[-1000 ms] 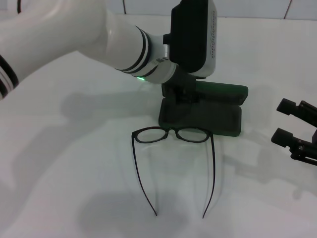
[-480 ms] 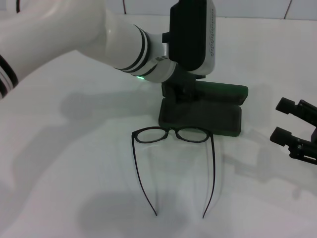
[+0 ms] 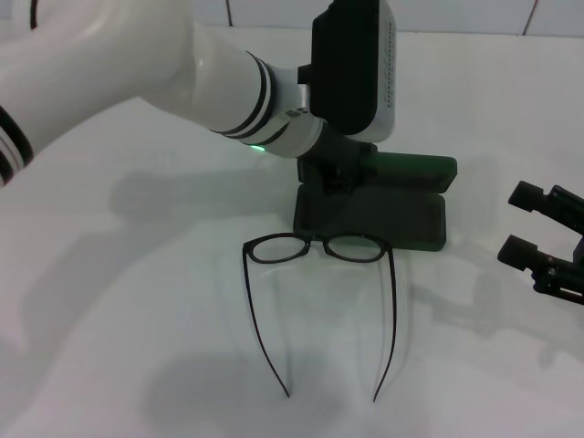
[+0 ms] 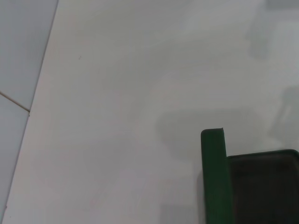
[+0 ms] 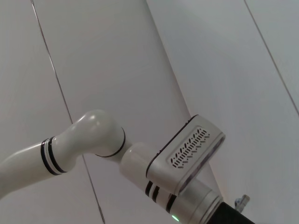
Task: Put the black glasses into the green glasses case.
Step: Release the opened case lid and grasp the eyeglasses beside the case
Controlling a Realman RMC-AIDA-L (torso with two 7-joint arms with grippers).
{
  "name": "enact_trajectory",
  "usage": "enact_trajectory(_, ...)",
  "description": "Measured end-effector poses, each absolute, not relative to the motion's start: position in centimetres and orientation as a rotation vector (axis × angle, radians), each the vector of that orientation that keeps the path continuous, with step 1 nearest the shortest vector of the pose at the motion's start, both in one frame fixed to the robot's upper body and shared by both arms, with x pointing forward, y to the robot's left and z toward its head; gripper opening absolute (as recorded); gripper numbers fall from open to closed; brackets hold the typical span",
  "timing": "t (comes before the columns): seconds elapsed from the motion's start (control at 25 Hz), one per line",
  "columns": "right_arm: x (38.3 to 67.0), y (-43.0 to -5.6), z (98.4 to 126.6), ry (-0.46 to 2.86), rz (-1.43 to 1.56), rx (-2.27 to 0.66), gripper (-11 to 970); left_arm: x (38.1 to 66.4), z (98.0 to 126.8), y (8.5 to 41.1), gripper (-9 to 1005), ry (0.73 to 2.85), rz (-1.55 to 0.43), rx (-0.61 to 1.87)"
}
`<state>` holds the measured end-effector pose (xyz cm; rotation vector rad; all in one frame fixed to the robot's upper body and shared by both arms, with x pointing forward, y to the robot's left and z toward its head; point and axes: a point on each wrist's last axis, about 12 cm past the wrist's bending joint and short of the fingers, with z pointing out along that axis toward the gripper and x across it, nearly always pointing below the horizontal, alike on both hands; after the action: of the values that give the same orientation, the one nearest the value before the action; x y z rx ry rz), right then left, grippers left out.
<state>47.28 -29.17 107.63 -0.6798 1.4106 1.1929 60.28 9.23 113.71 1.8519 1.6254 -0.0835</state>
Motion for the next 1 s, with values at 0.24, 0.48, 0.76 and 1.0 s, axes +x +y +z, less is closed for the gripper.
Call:
enact_trajectory(0.24,47.24,-29.19,107.6,1.411,1.193,-0.679,756,60.34,113.73,9.34,224,1.655,-0.096,1.821)
enact_trajectory(0.48,47.23,-29.18,107.6,1.411,1.193,-0.679,750,60.48,113.56,9.46,256,1.663,-0.087,1.79)
enact_trajectory(0.76,47.24,-29.19,107.6,1.412,1.192,-0.678,743,60.45,113.42,9.53,294,1.675,-0.092,1.781)
enact_trajectory(1.0,47.38,-29.14,107.65,1.411,1.191,-0.681,737,60.42,113.56,9.44,326,1.686,-0.104,1.779)
